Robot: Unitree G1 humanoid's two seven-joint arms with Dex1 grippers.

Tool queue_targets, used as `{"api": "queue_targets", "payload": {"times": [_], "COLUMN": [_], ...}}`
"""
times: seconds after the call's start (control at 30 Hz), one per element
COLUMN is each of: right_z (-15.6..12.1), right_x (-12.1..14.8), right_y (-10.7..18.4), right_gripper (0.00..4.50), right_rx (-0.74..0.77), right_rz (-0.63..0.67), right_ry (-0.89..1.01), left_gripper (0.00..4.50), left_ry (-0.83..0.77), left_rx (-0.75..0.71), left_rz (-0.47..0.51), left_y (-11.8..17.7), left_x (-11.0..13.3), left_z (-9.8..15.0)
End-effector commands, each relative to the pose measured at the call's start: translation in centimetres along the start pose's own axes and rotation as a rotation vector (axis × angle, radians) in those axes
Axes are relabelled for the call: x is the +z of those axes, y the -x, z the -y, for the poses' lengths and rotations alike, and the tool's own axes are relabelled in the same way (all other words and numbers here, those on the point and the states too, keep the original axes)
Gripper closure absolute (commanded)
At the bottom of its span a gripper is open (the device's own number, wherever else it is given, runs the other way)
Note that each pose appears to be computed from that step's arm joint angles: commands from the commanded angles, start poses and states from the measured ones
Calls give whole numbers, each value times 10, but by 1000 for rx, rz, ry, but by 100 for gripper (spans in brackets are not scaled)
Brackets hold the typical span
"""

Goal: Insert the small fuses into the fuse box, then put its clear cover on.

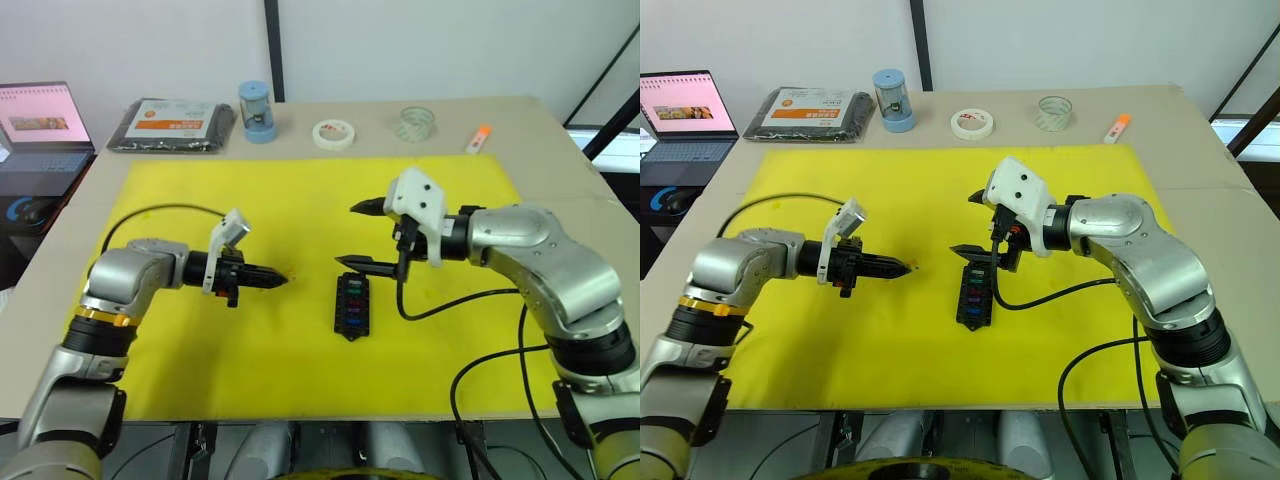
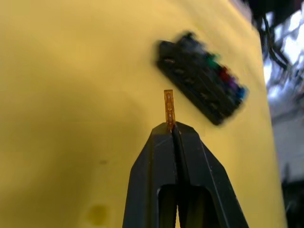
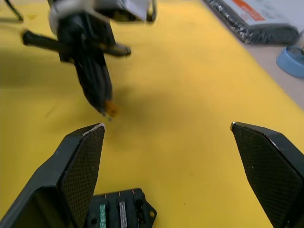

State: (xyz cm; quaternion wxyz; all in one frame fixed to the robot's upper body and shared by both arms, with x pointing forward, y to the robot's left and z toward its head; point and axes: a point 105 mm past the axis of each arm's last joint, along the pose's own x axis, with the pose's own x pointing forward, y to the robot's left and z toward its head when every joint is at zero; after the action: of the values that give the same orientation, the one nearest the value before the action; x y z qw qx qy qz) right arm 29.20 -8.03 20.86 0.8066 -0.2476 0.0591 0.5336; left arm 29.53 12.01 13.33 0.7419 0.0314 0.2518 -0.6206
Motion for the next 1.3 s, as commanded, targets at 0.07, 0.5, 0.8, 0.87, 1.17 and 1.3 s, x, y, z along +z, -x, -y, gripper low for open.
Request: {"api": "queue_targets", "payload": {"times": [0.07,0.5,0.8,0.87,1.17,1.3], "right_z": [-19,-35,-35,-35,-32,-31], "right_x": [3,2,-2,-2,-7,-7], "right_y": [-6,-23,-26,-27,-28,-28], "right_gripper": [0,233,282,282,282,282], "right_rx": [100,99,99,99,99,99], "right_rz": [-71,-102,-117,-119,-130,-128], "right_ry": [46,86,101,102,90,85], "left_gripper": [447,450,450,450,450,450], "left_ry": [-343,-561,-605,-604,-615,-621], "left_rx": [-15,36,17,14,-11,-15], "left_rz": [-115,-96,-58,-42,-6,-4], "left_y": [-7,-15,-21,-21,-22,-24], "left_x": [9,27,37,39,48,47], "left_z": [13,13,16,17,26,26]}}
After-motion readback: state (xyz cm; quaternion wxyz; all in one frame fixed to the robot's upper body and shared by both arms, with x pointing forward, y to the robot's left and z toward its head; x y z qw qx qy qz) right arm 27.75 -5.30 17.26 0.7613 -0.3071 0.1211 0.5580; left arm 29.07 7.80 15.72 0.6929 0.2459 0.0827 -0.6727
